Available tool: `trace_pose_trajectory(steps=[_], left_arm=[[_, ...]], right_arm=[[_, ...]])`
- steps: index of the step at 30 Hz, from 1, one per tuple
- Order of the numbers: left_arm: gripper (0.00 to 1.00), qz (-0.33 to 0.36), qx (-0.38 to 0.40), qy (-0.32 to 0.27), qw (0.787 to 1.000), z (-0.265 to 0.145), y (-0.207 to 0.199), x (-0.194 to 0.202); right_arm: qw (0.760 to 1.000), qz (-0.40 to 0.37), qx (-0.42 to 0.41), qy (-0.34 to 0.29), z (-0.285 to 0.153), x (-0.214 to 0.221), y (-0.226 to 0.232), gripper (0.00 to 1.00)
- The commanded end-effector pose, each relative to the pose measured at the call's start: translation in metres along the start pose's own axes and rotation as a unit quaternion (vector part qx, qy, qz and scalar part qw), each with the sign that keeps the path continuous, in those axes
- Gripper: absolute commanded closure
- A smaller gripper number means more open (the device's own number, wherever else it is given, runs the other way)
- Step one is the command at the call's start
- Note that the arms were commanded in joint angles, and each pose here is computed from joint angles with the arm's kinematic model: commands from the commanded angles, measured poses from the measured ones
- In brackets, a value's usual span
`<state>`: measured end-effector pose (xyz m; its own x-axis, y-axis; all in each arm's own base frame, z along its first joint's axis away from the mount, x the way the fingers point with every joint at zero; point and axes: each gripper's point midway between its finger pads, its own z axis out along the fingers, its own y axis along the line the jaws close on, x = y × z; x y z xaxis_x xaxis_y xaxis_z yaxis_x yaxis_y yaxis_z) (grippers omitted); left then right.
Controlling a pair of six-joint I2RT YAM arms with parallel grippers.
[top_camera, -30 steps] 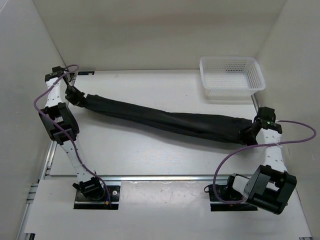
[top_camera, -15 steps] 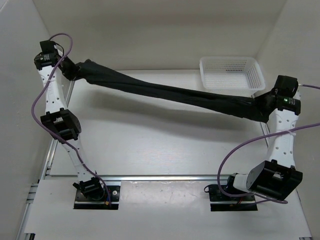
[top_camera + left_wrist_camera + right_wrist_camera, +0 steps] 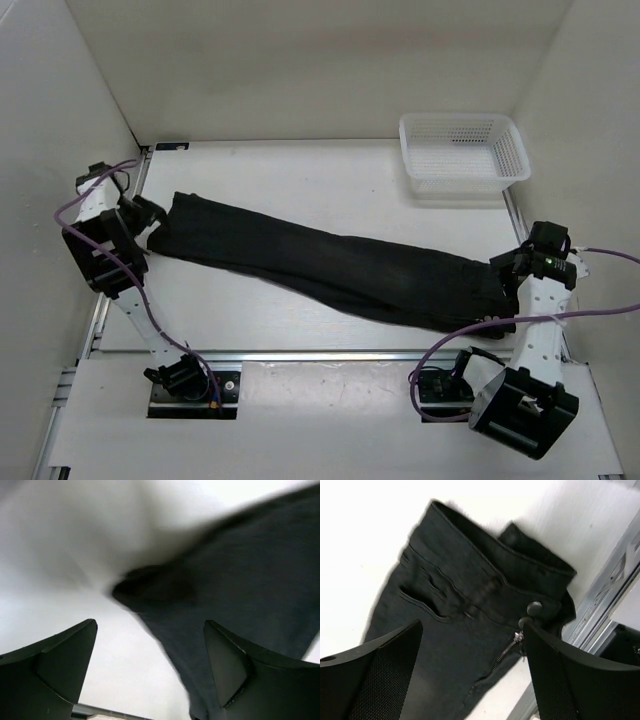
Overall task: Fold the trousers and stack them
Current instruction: Fold the trousers
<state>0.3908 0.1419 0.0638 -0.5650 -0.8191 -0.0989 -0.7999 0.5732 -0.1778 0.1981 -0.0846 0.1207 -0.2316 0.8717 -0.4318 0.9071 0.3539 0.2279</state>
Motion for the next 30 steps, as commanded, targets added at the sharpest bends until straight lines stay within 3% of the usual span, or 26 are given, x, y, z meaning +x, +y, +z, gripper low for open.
trace_pose_trajectory(steps=[1,5,8,10,12,14,20,26,30], left_arm=[[0.0,-0.005,0.007,-0.115,0.993,-0.053,0.011,-0.029],[0.03,-0.016,-0.004,-0.101,0.995,-0.046,0.026,-0.021],[0.21,-0.011,-0.002,-0.096,0.995,-0.043,0.027,-0.017],[0.21,0.002,0.011,-0.082,0.997,-0.038,0.02,-0.008],[0.1,0.013,0.03,-0.059,0.998,-0.029,0.013,0.006],[0.07,0.023,0.047,-0.034,0.998,-0.018,0.005,0.015],[0.02,0.025,0.034,-0.01,0.999,0.008,0.007,0.02],[0.05,0.022,0.004,-0.001,1.0,0.026,0.017,0.019],[0.16,0.013,-0.021,-0.001,1.0,0.037,0.025,0.016]], right_arm=[[0.997,0.01,-0.007,-0.074,-0.019,-0.037,0.008,0.14],[0.995,-0.005,-0.044,-0.086,-0.039,-0.059,0.034,0.13],[0.992,-0.031,-0.084,-0.089,-0.054,-0.067,0.057,0.16],[0.99,-0.049,-0.109,-0.08,-0.059,-0.062,0.068,0.16],[0.987,-0.061,-0.128,-0.071,-0.064,-0.057,0.076,0.16],[0.984,-0.071,-0.15,-0.059,-0.067,-0.051,0.084,0.16],[0.98,-0.087,-0.176,-0.029,-0.065,-0.034,0.086,0.16],[0.978,-0.097,-0.182,-0.023,-0.065,-0.026,0.081,0.16],[0.979,-0.098,-0.179,-0.02,-0.062,-0.024,0.079,0.16]])
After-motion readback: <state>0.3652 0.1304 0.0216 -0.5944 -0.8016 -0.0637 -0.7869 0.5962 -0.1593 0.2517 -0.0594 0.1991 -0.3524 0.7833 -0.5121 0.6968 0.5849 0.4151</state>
